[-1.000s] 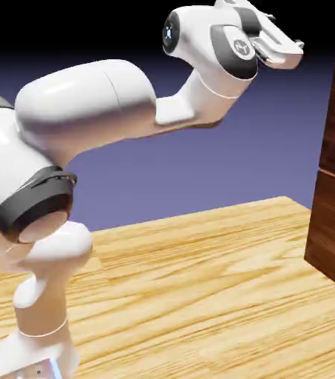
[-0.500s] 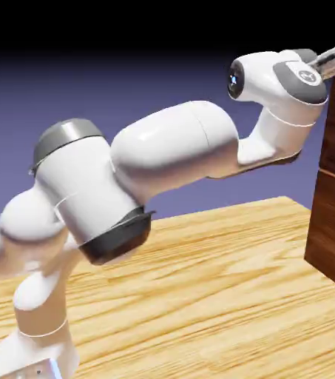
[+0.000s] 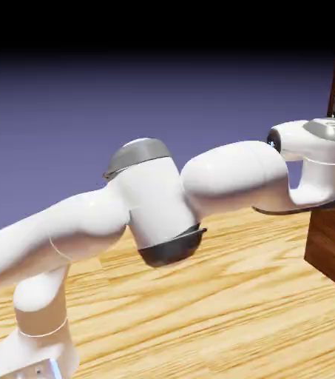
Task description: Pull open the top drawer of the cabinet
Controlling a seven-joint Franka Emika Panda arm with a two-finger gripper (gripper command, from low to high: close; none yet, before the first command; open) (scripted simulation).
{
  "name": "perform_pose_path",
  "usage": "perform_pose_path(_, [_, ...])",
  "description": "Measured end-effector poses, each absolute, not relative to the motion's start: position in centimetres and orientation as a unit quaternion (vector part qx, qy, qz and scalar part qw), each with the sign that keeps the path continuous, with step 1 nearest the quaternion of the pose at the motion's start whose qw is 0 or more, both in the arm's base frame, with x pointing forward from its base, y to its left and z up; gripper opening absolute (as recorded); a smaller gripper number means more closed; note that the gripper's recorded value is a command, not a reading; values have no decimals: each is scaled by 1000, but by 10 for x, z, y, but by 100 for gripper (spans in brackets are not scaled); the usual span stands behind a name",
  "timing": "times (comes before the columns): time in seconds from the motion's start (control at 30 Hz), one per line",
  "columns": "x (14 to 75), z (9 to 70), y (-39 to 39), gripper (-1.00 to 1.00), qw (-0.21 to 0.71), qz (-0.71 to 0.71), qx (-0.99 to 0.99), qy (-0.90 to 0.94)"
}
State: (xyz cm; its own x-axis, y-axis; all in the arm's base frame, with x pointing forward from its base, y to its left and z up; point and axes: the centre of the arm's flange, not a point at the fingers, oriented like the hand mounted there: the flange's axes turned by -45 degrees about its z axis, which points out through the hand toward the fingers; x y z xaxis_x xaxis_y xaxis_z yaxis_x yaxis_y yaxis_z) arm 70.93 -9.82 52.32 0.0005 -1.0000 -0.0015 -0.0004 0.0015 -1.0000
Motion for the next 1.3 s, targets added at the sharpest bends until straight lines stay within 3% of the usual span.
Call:
perform_pose_path(0.23, [750, 523, -98, 100, 500, -499, -500, 500])
perform_pose_path(0.27, [753, 522, -98, -100, 500, -500, -500, 500])
perform_pose_path(0.73, [683, 522, -98, -100, 500, -500, -500, 500])
perform_pose_path(1.3, [529, 522, -98, -100, 500, -500, -500, 500])
